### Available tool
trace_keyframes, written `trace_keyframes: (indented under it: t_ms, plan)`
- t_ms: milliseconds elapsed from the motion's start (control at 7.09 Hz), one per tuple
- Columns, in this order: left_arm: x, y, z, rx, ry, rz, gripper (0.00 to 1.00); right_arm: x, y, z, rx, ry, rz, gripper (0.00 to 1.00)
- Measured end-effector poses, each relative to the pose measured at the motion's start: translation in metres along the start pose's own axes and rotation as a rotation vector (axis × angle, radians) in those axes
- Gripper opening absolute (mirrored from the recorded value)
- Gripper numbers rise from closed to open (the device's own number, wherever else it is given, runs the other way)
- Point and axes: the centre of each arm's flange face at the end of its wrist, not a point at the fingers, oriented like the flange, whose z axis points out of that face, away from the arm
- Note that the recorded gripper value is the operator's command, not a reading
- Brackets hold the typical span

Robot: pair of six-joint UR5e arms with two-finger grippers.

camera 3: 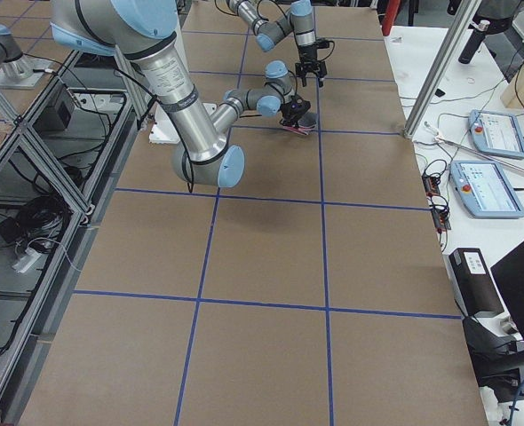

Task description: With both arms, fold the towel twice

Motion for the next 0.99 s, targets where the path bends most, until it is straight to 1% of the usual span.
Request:
trace_keyframes:
  t_ms: [423,564,705,846,987]
  plan:
    - [0.0006,-0.0009,-0.0011,0.001,0.002,-0.001,1.0,0.0016,0.0002,0.0006,-0.003,0.004,0.002,0.43]
    - [0.0006,-0.001,-0.0013,0.001,0.002,-0.001,1.0,0.0017,0.0002,0.0005,-0.003,0.005,0.004,0.39]
    - [0.0007,-0.0014,-0.0014,0.002,0.002,-0.001,1.0,0.0011,0.0007,-0.0008,-0.005,0.003,0.007,0.11]
    - [0.0008,-0.0017,-0.0014,0.002,0.002,-0.001,1.0,0.0004,0.0011,-0.0019,-0.006,0.001,0.011,0.0]
    - [0.0007,-0.0019,-0.0012,0.003,0.002,-0.001,1.0,0.0008,0.0009,-0.0018,-0.005,0.001,0.014,0.0]
